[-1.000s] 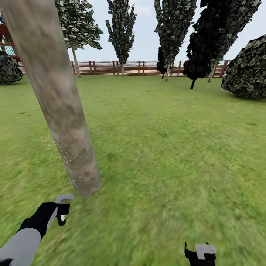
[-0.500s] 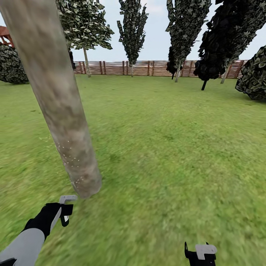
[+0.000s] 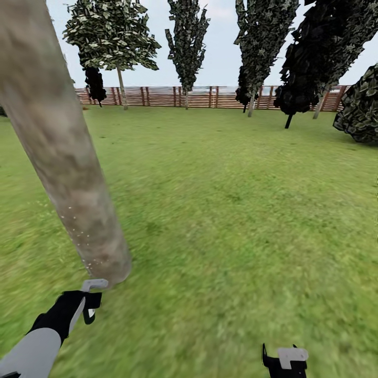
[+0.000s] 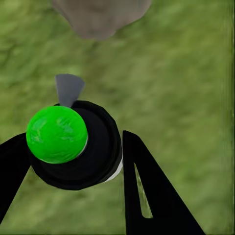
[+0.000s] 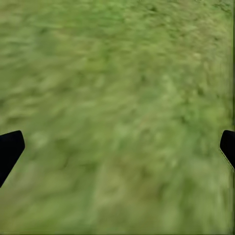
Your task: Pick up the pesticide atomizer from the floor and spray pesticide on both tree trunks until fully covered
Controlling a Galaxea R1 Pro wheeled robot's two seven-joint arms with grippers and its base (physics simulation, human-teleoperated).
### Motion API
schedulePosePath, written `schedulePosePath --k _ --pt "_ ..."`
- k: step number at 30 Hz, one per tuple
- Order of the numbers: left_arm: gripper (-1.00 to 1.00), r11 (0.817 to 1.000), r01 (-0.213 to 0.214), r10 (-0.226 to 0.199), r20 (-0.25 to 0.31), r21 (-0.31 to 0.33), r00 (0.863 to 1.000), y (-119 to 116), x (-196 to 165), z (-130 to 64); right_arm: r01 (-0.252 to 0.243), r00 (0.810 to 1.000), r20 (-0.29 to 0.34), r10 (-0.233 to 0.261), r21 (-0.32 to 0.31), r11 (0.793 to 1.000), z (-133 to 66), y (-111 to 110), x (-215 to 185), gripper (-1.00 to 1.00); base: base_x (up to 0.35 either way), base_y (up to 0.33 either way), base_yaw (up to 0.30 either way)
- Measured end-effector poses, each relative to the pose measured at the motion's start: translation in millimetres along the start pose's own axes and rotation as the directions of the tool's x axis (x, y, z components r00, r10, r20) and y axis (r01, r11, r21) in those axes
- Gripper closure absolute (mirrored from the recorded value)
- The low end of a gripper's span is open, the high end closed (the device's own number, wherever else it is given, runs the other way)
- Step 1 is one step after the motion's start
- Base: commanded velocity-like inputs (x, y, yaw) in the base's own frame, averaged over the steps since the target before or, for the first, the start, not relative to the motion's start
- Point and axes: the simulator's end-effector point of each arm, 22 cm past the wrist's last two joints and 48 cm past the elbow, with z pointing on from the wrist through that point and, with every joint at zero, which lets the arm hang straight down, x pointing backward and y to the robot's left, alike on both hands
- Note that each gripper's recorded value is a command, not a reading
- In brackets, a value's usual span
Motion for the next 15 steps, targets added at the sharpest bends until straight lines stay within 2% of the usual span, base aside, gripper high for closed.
schedulePosePath --k 3,15 --pt "1.00 1.000 0.000 0.000 0.000 -0.001 1.000 0.8 -0.1 0.0 -0.001 1.000 0.000 0.001 0.000 1.000 0.0 0.4 -0.2 -1.00 0.002 -0.272 0.122" --pt "1.00 1.000 -0.001 0.001 0.000 -0.005 1.000 2.8 -0.1 0.0 -0.001 1.000 0.001 0.001 0.000 1.000 0.2 0.5 -0.7 -1.00 0.000 -0.272 0.272"
